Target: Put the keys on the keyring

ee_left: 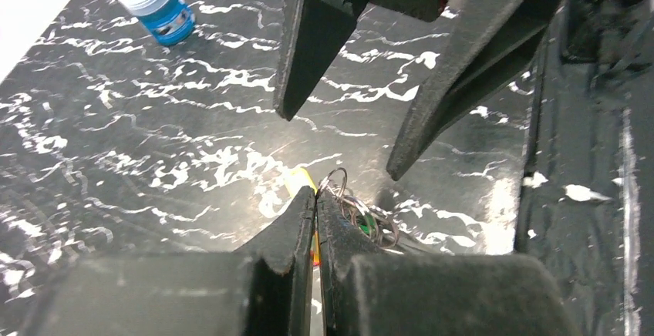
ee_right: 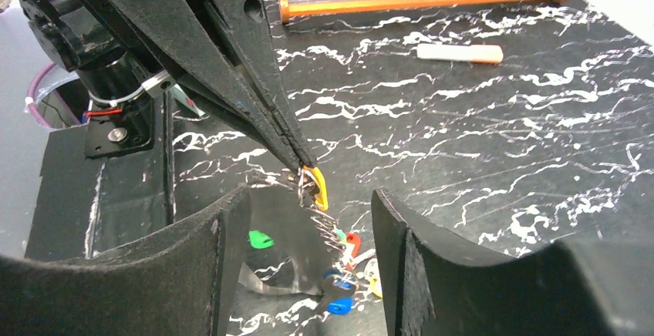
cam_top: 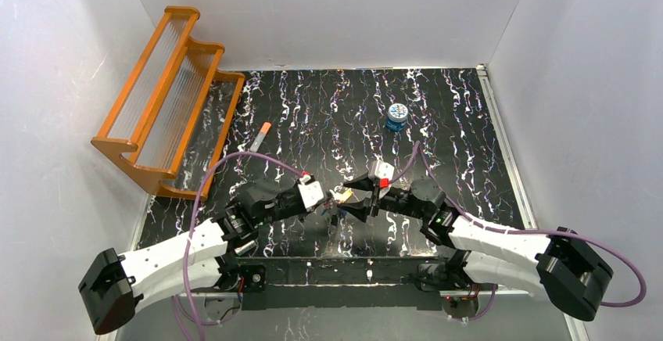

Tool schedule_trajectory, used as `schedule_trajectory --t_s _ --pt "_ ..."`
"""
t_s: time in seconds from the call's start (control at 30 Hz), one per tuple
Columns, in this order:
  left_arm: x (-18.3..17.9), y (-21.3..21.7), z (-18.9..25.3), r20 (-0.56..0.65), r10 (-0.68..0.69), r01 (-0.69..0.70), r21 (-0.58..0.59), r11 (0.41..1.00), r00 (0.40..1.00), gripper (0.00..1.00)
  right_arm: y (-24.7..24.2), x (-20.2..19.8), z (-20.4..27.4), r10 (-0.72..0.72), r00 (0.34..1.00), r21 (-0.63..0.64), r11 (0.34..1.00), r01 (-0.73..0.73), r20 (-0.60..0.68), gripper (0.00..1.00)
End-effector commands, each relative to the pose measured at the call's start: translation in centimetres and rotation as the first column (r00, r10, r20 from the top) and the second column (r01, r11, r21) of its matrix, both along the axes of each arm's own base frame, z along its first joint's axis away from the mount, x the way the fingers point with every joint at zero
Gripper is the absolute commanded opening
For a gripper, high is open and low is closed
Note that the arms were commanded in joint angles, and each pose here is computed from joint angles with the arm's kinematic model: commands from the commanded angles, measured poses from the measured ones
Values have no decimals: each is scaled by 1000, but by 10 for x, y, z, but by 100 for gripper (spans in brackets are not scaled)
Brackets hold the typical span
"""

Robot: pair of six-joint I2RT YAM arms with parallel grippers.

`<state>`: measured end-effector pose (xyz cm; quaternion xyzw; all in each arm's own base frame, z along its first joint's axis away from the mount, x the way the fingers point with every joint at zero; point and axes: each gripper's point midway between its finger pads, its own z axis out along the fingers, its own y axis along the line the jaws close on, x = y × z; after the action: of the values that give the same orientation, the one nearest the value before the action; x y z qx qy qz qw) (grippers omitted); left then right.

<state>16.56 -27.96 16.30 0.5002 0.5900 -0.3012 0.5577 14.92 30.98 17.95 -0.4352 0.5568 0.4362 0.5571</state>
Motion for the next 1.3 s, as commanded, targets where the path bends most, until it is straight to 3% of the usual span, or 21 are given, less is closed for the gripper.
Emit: schedule_trajectory --t_s 0.0,0.27,0.43,0.6,0.77,0.9,1.07,1.27 --pt "10 21 7 80 32 -47 188 981 996 0 6 11 31 1 995 17 1000 -3 96 66" --pt "19 50 24 157 68 -118 343 932 985 0 14 16 42 64 991 15 998 -66 116 65" --pt "19 46 15 115 48 -90 392 916 992 0 13 19 35 101 992 16 995 -102 80 62" --pt "12 20 -6 22 -1 -6 339 941 1000 0 12 18 25 131 991 5 991 -131 32 61" --pt "6 -5 -18 -54 -24 34 206 978 998 0 3 15 12 119 993 -3 993 -119 -23 60" --pt "2 -14 -22 -99 -26 37 113 993 995 0 -3 10 0 121 991 -35 992 -123 -57 53" --pt "-3 -20 -32 -153 -33 48 95 994 988 0 -11 7 -8 111 991 -60 991 -116 -81 47" --pt "-3 -20 -38 -171 -22 39 98 994 985 0 -10 -1 -21 148 978 -99 982 -163 -145 48"
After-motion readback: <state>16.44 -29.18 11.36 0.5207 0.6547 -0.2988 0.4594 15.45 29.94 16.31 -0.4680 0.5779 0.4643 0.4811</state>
